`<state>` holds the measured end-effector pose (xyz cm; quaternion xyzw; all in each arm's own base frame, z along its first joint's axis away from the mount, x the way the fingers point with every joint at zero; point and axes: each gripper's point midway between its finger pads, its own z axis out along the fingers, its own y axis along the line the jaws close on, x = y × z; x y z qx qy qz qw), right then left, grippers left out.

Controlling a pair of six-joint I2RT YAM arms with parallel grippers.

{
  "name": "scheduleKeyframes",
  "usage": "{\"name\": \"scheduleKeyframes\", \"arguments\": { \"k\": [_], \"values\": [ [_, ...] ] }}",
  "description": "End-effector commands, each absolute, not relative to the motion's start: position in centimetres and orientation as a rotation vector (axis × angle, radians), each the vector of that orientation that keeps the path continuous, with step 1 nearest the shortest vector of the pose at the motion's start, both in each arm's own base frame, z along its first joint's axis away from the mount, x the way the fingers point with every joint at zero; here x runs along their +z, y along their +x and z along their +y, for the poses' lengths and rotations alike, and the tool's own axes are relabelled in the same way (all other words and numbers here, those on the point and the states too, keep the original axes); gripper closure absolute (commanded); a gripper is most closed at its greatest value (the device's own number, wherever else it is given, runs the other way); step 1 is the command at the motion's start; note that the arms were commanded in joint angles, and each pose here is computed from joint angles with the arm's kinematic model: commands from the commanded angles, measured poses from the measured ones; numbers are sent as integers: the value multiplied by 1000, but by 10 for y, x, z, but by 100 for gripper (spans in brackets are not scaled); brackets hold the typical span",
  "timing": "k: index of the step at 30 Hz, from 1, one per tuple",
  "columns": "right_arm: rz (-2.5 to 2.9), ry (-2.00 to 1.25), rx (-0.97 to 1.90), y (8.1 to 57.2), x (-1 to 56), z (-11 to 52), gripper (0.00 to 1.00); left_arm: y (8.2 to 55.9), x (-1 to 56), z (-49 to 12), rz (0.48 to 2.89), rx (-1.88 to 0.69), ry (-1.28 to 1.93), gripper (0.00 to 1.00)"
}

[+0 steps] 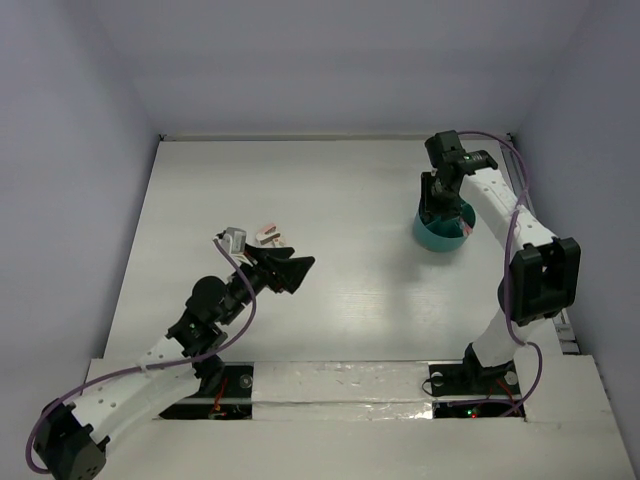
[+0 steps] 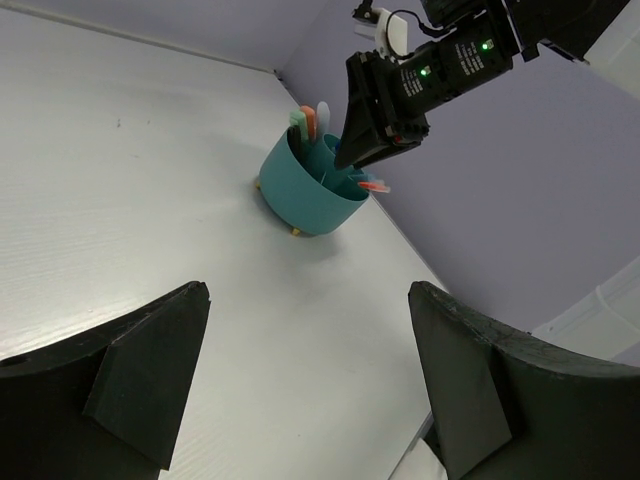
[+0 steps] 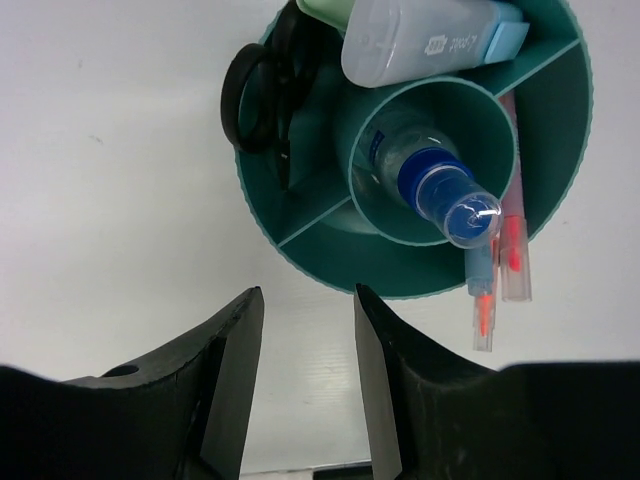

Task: Sort the stationery into containers
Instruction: Place the scissors in the storage box, then pick up the stationery from the center of the board.

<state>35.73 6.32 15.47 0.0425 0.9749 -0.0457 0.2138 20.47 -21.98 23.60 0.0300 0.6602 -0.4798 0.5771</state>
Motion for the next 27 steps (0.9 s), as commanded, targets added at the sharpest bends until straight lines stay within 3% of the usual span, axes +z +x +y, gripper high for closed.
{"name": "scheduleKeyframes", "arguments": {
  "k": [1,8,11,12,13,17,18,21,24,27],
  "values": [
    [2574,135,-111,379,186,61,52,204,250,-221,1483,-1144,80,22],
    [2509,129,-57,375,208,64,54,206,246,-223,1495,-1134,76,22],
    [2436,79,49,373,228,84,81,209,246,-220,1497,-1117,65,22],
    [2421,21,95,369,230,103,100,209,246,-219,1496,-1110,60,22],
    [2373,-24,163,370,240,122,100,210,245,-217,1498,-1100,55,22],
    [2320,-249,315,363,233,205,100,218,251,-200,1466,-1026,-20,36],
    [2315,-306,353,359,227,228,100,223,249,-194,1472,-987,-52,51],
    [2282,-351,463,366,208,272,100,228,252,-179,1464,-928,-117,81],
    [2234,-382,619,367,192,320,100,234,246,-156,1477,-838,-230,91],
    [2193,-440,768,360,177,373,100,234,252,-135,1432,-794,-319,93]
  ]
}}
